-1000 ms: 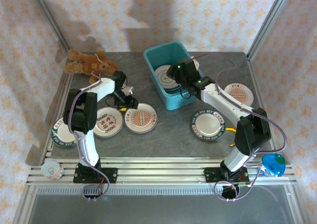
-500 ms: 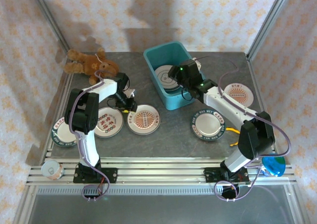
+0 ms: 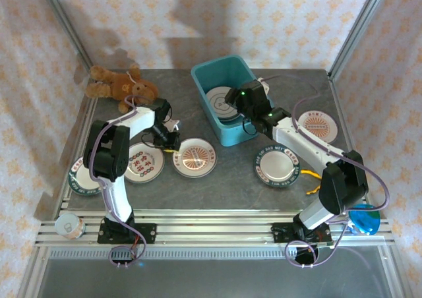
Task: Place the plates into the plastic bin on the countertop
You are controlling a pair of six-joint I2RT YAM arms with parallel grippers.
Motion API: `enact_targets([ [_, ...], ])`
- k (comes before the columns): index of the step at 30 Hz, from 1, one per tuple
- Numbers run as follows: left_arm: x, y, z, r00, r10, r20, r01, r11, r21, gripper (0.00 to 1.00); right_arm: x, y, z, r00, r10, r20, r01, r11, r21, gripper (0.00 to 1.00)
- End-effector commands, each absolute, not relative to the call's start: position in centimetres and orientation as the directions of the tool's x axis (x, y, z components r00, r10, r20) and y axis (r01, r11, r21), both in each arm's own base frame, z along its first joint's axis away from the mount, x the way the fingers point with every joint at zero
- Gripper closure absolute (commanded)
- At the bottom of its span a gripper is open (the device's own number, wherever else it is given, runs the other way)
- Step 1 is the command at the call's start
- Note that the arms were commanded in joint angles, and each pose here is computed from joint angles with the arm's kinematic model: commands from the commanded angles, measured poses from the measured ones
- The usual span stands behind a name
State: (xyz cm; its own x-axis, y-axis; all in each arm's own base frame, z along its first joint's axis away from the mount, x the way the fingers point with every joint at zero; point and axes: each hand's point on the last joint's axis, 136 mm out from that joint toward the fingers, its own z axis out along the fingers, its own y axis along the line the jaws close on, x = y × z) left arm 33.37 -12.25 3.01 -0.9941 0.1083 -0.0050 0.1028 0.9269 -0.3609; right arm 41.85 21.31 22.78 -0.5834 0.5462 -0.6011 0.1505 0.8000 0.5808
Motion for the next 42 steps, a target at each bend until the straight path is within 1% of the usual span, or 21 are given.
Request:
enact_targets([
  [1, 33.2, -11.6, 4.8, -0.995, 0.087, -0.049, 0.098, 0.94, -0.326, 0.86, 41.3, 20.4, 22.8, -0.562, 0.559, -0.61, 0.177, 0.801, 0.571, 0.23],
  [9, 33.6, -11.7, 9.7, -0.984, 0.057, -0.167, 0.112, 0.934, -0.34, 1.0, 41.9, 20.5, 24.1, -0.548, 0.538, -0.641, 0.151, 0.817, 0.556, 0.23],
  [13, 34.1, -11.4, 12.5, -0.969, 0.038, -0.243, 0.119, 0.937, -0.327, 1.0, 42.3, 21.0, 24.5, -0.555, 0.52, -0.649, 0.132, 0.825, 0.549, 0.23],
  [18, 35.3, -9.6, 16.5, -0.932, -0.015, -0.363, 0.082, 0.965, -0.25, 1.0, 43.0, 21.9, 24.7, -0.578, 0.491, -0.652, 0.103, 0.837, 0.538, 0.24],
  [22, 36.6, -8.6, 20.3, -0.877, -0.085, -0.473, 0.044, 0.966, -0.256, 1.0, 43.4, 22.9, 25.2, -0.595, 0.473, -0.65, 0.067, 0.835, 0.546, 0.25],
  [27, 38.2, -7.7, 25.0, -0.783, -0.216, -0.583, 0.005, 0.935, -0.354, 1.0, 43.6, 24.3, 26.2, -0.621, 0.446, -0.644, 0.0, 0.822, 0.569, 0.26],
  [32, 40.0, -6.8, 30.1, -0.665, -0.352, -0.659, 0.015, 0.876, -0.482, 1.0, 42.9, 27.6, 28.6, -0.668, 0.388, -0.636, -0.181, 0.743, 0.644, 0.26],
  [37, 41.6, -7.4, 34.6, -0.59, -0.434, -0.681, 0.095, 0.8, -0.592, 1.0, 41.5, 30.7, 31.2, -0.704, 0.3, -0.644, -0.353, 0.638, 0.684, 0.25],
  [39, 42.2, -8.1, 36.0, -0.572, -0.469, -0.673, 0.138, 0.754, -0.642, 1.0, 41.2, 31.2, 31.7, -0.709, 0.278, -0.648, -0.383, 0.62, 0.685, 0.25],
  [42, 42.8, -9.1, 37.7, -0.561, -0.51, -0.652, 0.19, 0.687, -0.701, 1.0, 41.2, 31.0, 31.6, -0.707, 0.276, -0.651, -0.379, 0.63, 0.678, 0.26],
])
